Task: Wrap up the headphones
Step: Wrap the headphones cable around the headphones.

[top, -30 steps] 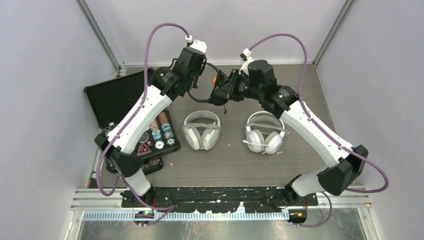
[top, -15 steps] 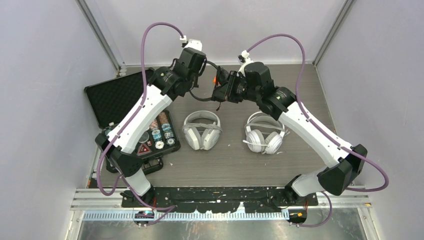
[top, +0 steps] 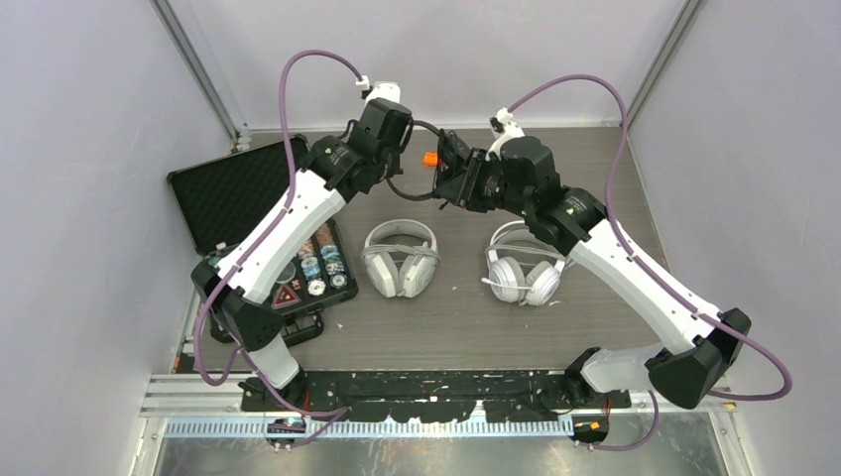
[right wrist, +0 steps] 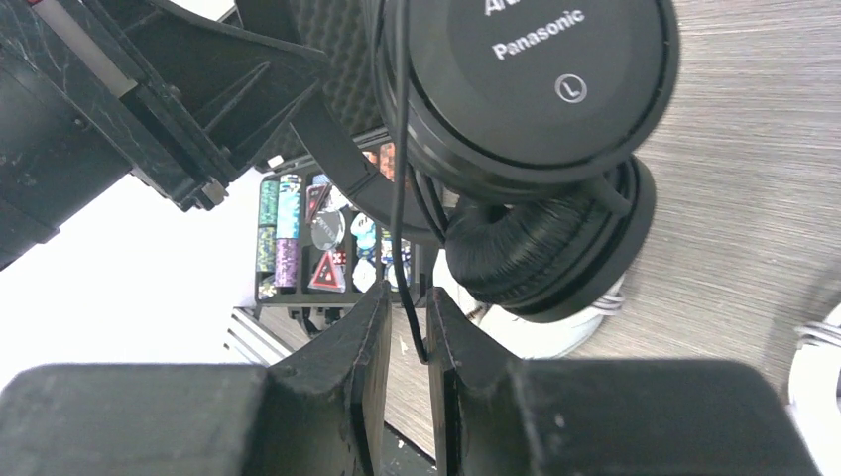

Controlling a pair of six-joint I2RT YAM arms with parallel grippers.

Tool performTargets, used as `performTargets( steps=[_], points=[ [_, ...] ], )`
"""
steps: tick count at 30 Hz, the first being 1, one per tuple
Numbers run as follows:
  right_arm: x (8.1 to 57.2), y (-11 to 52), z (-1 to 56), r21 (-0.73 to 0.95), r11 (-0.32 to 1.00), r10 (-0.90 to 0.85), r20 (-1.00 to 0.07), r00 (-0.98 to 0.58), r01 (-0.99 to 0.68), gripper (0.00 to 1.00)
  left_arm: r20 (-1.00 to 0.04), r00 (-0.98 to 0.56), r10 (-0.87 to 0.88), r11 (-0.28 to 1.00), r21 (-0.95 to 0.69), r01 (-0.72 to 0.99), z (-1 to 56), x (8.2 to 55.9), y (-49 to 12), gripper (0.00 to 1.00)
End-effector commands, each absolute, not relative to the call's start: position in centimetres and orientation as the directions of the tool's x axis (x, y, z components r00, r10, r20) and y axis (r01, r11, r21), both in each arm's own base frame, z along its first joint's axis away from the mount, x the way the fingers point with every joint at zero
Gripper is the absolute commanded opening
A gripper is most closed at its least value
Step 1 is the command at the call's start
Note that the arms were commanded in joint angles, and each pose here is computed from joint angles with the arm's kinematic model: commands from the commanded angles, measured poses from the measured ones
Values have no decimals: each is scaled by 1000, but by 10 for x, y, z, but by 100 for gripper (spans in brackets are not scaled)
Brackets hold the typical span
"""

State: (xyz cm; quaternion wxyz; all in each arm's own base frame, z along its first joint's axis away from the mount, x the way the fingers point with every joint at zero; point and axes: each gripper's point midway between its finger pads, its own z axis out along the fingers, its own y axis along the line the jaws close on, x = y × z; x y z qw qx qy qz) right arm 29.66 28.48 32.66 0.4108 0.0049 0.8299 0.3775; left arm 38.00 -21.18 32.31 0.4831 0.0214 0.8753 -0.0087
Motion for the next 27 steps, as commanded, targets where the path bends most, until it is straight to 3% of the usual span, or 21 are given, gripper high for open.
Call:
performTargets(
  steps=[1, 3, 8, 17, 27],
  points=[
    [297, 273, 340, 604, 727, 340, -730, -593, -326, 25, -896, -422, -136, 985, -166, 37, 369, 379, -218, 0],
    [296, 273, 340, 606, 722, 346, -733, -585, -333, 22, -896, -416, -158, 983, -184, 24, 370, 379, -218, 0],
    [292, 276, 355, 620, 684, 370, -749, -550, -385, 1, -890, -412, -196, 976, -219, 8, 370, 381, -221, 0],
    [298, 304, 368, 568, 668, 307, -799, -518, -481, 0, -866, -443, -234, 964, -266, 11, 356, 385, -233, 0],
    [301, 311, 333, 503, 729, 201, -806, -557, -464, 0, -857, -454, -242, 964, -265, -12, 351, 387, -230, 0]
  ],
)
